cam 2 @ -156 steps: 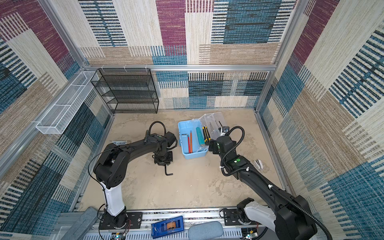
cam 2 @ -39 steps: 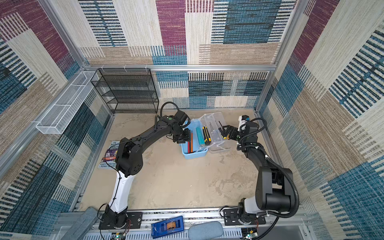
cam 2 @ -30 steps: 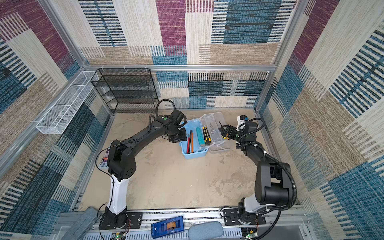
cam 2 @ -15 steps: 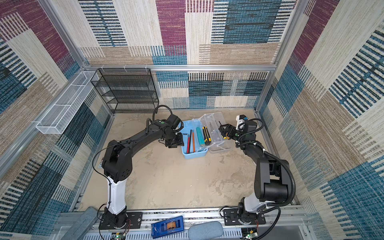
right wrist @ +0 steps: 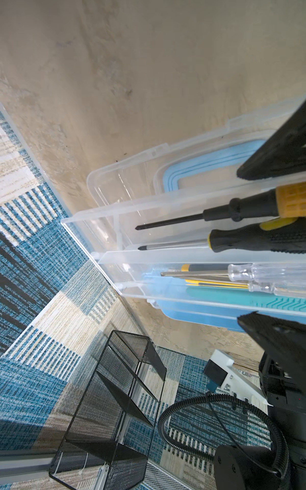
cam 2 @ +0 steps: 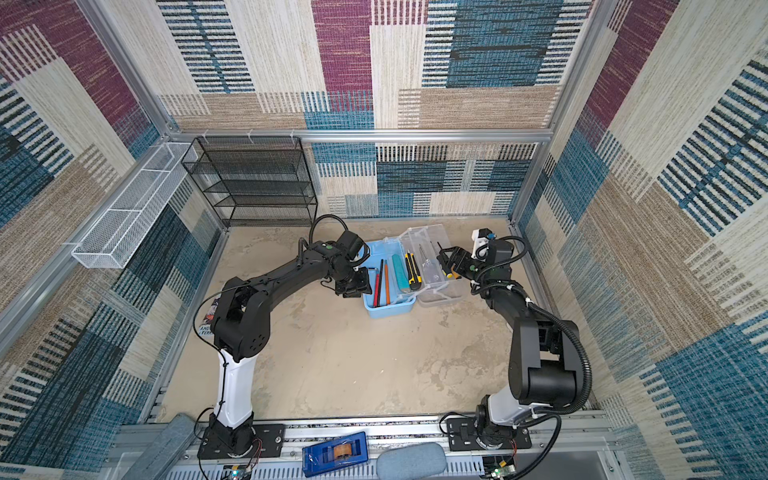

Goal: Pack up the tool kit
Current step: 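Lift the clear lid tray edge with right gripper, tilting it over the box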

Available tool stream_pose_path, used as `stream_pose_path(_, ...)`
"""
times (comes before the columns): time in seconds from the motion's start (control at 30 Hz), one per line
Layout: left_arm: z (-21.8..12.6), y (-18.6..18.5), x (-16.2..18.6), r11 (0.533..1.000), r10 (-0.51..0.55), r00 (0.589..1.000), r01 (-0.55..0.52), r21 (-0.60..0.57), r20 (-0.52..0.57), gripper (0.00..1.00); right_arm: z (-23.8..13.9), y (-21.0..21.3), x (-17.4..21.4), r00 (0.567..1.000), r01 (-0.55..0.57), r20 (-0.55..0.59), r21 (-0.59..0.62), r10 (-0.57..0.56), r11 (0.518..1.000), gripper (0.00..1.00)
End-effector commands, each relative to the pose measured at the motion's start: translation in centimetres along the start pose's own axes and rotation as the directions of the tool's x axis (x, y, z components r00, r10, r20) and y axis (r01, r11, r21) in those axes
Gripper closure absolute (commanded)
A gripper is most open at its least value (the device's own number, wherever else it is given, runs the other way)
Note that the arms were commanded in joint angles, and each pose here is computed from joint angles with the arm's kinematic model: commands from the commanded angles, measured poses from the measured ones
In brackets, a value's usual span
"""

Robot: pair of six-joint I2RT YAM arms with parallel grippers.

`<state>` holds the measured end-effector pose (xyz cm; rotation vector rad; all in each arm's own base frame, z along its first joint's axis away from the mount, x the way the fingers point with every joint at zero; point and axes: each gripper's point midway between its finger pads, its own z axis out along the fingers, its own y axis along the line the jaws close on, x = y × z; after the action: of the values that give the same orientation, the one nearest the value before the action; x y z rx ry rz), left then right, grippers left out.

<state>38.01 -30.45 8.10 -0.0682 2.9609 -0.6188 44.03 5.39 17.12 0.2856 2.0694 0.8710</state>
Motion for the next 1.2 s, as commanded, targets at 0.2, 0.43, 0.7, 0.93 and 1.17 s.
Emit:
stream_pose_path(0.2, 0.5, -1.5, -0.4, 0.999, 0.012, 1.000, -0.011, 0.054, -0.009, 0.58, 0.1, 2.7, -0.5, 1.000, 0.025, 0.013, -0.027, -0.025, 0.999, 0.21)
stream_pose_path(0.43, 0.8, -2.6, -0.9, 0.995, 0.030, 0.999, -0.028, 0.092, -0.018, 0.58, 0.4, 3.8, -0.4, 1.000, 0.020, 0.017, -0.028, -0.020, 0.999, 0.22)
stream_pose_path(0.7, 1.4, -3.1, -0.9, 0.992, 0.047, 0.998, -0.042, 0.117, -0.039, 0.59, 0.7, 5.4, -0.5, 0.999, 0.036, 0.030, -0.009, -0.036, 0.999, 0.22)
stream_pose_path(0.93, 1.5, -3.1, -0.8, 0.991, 0.056, 0.997, -0.050, 0.124, -0.047, 0.59, 1.0, 6.6, -0.1, 0.999, 0.038, 0.034, 0.009, -0.038, 0.999, 0.23)
stream_pose_path(1.17, 1.6, -3.1, -1.0, 0.992, 0.035, 0.999, -0.030, 0.121, -0.039, 0.58, 1.4, 7.9, 0.7, 0.998, 0.060, 0.026, 0.043, -0.061, 0.997, 0.23)
